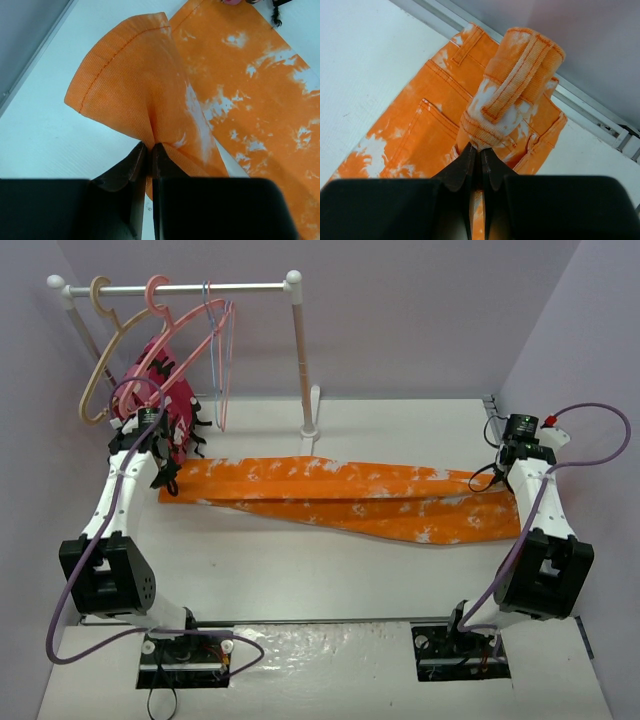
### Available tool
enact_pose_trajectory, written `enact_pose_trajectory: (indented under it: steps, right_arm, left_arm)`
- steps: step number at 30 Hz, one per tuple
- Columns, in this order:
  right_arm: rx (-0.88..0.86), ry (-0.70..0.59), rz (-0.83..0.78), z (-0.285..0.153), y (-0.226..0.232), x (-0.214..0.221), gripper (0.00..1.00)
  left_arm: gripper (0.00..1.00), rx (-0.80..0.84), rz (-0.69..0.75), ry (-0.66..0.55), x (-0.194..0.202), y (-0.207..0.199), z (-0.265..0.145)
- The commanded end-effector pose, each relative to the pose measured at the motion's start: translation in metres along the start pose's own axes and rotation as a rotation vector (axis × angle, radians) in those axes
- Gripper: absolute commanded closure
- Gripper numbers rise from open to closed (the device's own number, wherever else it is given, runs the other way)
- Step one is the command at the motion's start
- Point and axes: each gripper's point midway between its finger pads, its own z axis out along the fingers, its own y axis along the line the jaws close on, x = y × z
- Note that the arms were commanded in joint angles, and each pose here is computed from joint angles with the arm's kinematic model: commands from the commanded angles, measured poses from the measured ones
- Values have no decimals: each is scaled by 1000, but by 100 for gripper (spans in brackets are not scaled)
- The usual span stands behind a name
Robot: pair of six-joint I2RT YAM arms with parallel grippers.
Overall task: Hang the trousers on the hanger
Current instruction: Fold the trousers at the center of the board.
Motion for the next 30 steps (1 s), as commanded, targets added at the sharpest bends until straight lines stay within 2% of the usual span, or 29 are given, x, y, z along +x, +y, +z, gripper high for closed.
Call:
enact_pose_trajectory:
  steps: [1,28,30]
  right_arm:
    - [72,-162,84,9,-4,-52,100]
    - [56,-70,37,73,42,-46,100]
    - [47,-54,25,79,46,-43,95]
  left_arm:
    - [100,-65,-34,-151,-49,6,1]
    - [100,-92,-28,-93,-69,-28,49]
    - [99,-98,-20,-79,-67,-30,53]
